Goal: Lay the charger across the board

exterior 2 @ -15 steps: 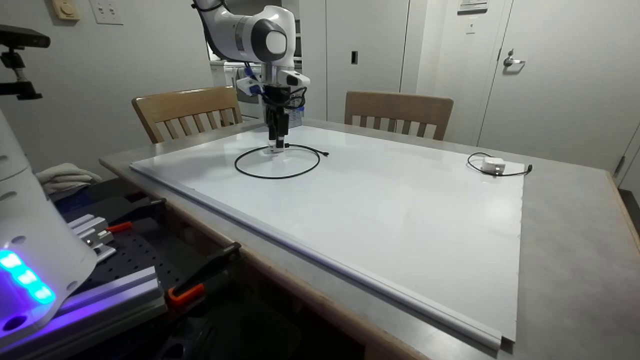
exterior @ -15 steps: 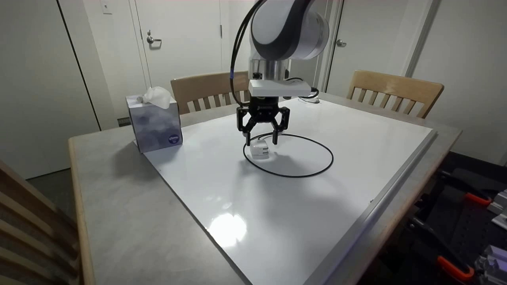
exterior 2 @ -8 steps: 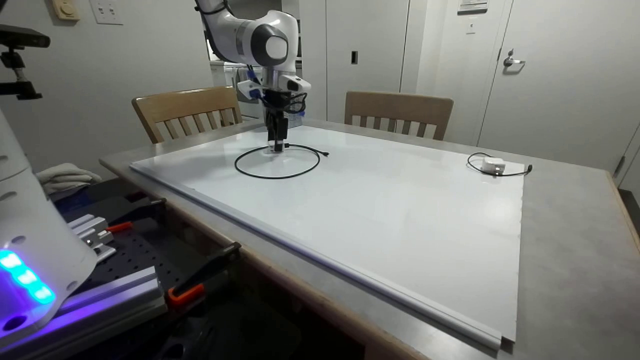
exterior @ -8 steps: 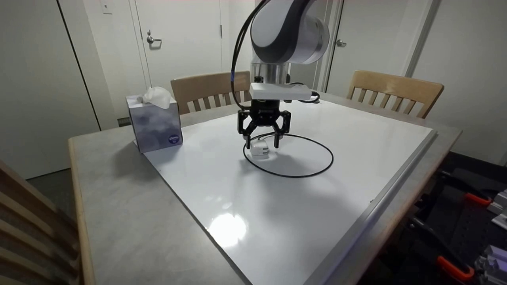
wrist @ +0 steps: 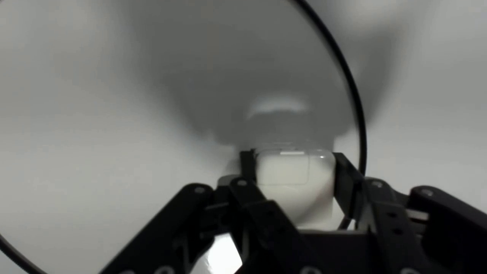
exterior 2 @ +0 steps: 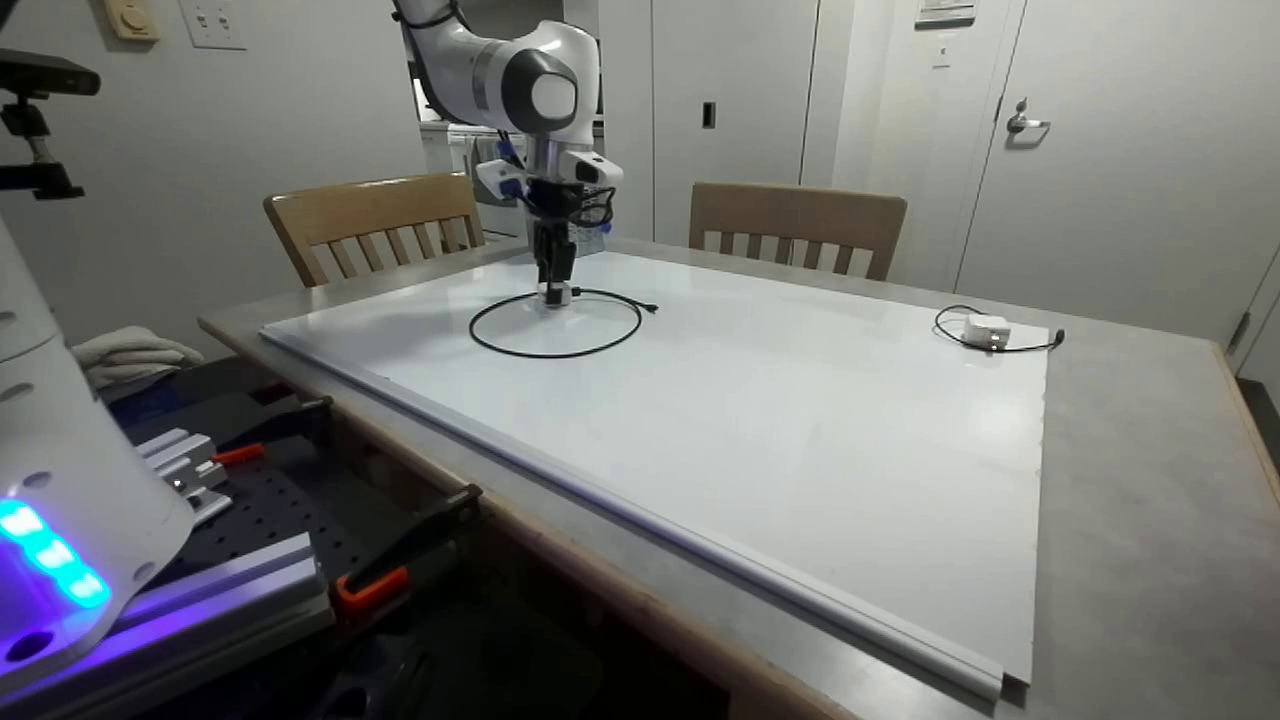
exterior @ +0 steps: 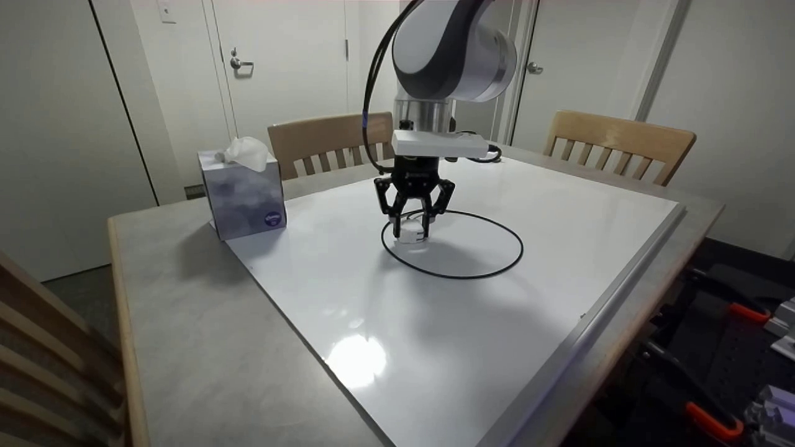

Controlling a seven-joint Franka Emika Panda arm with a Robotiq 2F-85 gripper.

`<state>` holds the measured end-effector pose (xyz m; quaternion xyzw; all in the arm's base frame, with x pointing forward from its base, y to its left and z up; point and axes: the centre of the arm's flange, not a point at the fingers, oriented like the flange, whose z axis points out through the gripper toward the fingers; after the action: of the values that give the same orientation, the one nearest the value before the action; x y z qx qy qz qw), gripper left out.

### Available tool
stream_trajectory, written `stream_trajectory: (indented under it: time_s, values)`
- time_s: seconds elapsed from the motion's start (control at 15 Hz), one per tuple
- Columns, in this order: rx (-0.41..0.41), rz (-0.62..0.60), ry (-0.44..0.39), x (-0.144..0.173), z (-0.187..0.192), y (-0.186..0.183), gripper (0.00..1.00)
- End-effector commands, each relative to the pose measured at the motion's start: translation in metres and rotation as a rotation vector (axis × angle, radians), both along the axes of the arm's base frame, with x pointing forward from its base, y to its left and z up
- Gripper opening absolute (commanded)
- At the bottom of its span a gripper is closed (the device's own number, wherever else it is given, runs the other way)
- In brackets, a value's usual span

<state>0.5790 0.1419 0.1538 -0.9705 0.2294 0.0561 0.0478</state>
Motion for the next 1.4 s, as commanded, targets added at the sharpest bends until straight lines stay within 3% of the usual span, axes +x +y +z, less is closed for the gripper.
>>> stream_trajectory:
  time_s: [0.0,0.2,0.4,0.8,0.87,1.2,1.27,1.33]
  values:
    - [0.006,0.014,-0.019,0.003,0.003,-0.005,0.26]
    - [-0.013,0.011,-0.041,0.005,0.016,-0.006,0.26]
    - [-0.028,-0.069,-0.093,0.012,0.034,-0.018,0.26]
    - [-0.02,-0.396,-0.241,0.013,0.076,-0.078,0.26]
    - [-0.036,-0.317,-0.197,0.031,0.057,-0.067,0.51]
    - [-0.029,-0.377,-0.228,0.026,0.073,-0.078,0.51]
    - [-0.029,-0.378,-0.228,0.025,0.072,-0.078,0.26]
    - [-0.067,-0.404,-0.236,0.027,0.072,-0.08,0.26]
